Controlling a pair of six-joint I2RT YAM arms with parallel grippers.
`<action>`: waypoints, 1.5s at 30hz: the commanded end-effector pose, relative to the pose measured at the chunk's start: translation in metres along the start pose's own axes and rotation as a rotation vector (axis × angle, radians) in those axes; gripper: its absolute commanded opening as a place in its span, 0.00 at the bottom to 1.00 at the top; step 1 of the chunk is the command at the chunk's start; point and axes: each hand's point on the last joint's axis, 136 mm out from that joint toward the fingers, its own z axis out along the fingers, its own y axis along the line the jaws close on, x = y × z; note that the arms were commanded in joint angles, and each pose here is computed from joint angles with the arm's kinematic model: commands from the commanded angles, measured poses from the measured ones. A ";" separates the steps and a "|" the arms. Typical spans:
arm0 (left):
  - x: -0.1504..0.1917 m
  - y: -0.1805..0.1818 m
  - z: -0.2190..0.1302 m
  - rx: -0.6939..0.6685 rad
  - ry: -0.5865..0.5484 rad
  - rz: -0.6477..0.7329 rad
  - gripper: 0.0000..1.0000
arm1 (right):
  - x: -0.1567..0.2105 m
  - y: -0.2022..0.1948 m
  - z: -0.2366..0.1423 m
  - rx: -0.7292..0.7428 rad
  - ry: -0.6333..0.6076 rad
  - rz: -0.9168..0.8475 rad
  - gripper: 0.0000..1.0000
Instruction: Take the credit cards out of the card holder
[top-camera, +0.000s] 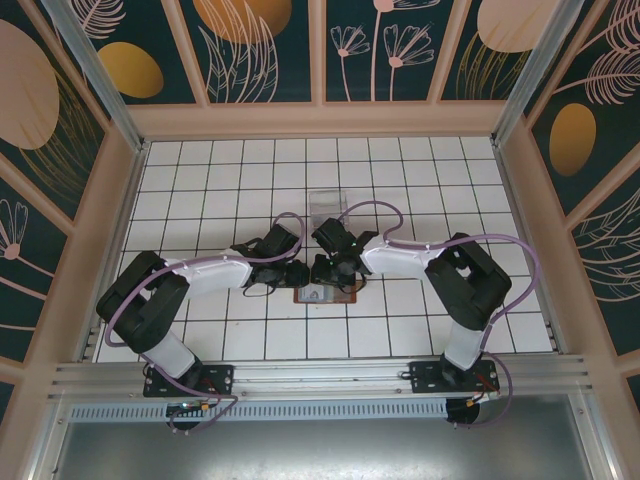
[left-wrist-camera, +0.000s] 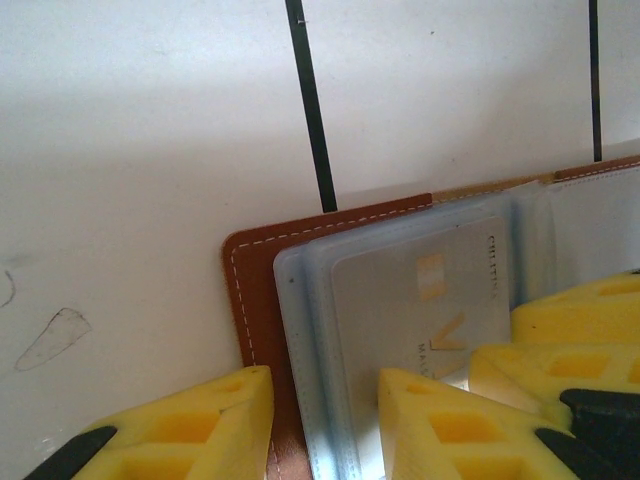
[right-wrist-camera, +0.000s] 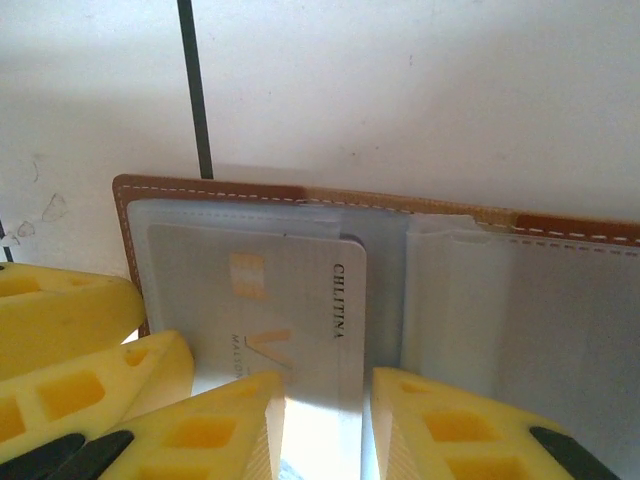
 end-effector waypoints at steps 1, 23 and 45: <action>-0.001 -0.001 -0.006 -0.013 -0.001 0.013 0.36 | 0.006 -0.021 0.001 0.078 0.002 0.016 0.31; -0.009 -0.002 -0.016 -0.018 -0.045 0.008 0.34 | 0.000 0.002 -0.012 -0.027 -0.024 0.021 0.31; -0.010 -0.001 -0.018 -0.023 -0.058 0.003 0.34 | -0.002 -0.001 -0.010 0.000 -0.030 0.013 0.30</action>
